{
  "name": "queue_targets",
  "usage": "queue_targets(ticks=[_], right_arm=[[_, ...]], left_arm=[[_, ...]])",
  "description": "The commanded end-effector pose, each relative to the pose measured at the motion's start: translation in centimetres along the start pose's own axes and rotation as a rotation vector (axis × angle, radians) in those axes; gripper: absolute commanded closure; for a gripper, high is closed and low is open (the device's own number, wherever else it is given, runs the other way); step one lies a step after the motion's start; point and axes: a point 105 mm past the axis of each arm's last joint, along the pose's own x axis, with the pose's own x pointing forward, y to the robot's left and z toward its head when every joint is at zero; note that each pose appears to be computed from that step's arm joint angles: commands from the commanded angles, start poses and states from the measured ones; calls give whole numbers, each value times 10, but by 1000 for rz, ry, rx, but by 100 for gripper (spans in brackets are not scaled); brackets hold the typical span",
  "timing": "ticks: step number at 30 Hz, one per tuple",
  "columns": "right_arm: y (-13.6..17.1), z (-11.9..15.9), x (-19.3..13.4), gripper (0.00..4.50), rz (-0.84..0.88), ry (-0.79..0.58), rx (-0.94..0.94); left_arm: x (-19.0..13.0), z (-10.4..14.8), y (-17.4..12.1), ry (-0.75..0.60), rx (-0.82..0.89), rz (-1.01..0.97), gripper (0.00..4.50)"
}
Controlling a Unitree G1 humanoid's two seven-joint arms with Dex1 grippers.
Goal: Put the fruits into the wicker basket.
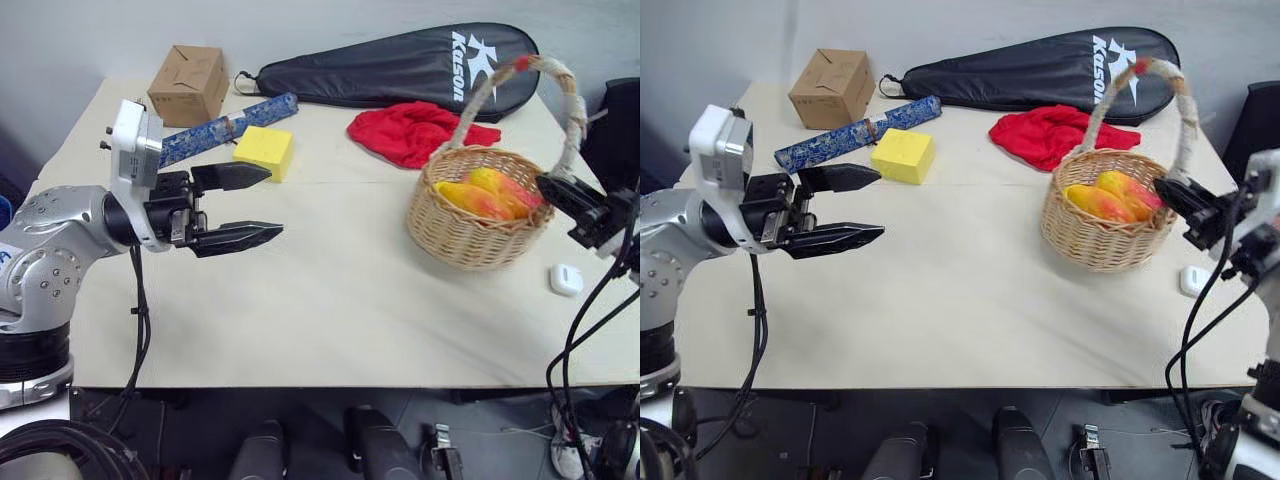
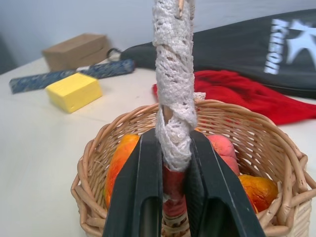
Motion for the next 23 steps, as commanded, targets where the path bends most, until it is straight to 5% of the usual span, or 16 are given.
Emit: queue_targets(ticks=[1,9,12,17,23], right_arm=[[12,9,-8,353,26,-37,-45],[20,4,-43,96,79,110,-49],[6,28,-84,2,67,206,-71],[-7,65,-124,2,34,297,-167],[-9,80,-126,2,66,275,-162]], left_arm=[[1,4,3,-3,50,7,0],[4,-16,5,70,-9,-27,0],[0,-20,9,100,-20,-20,0],[-9,-16,16,109,-15,-9,0],[-9,-12,19,90,-23,-1,0]])
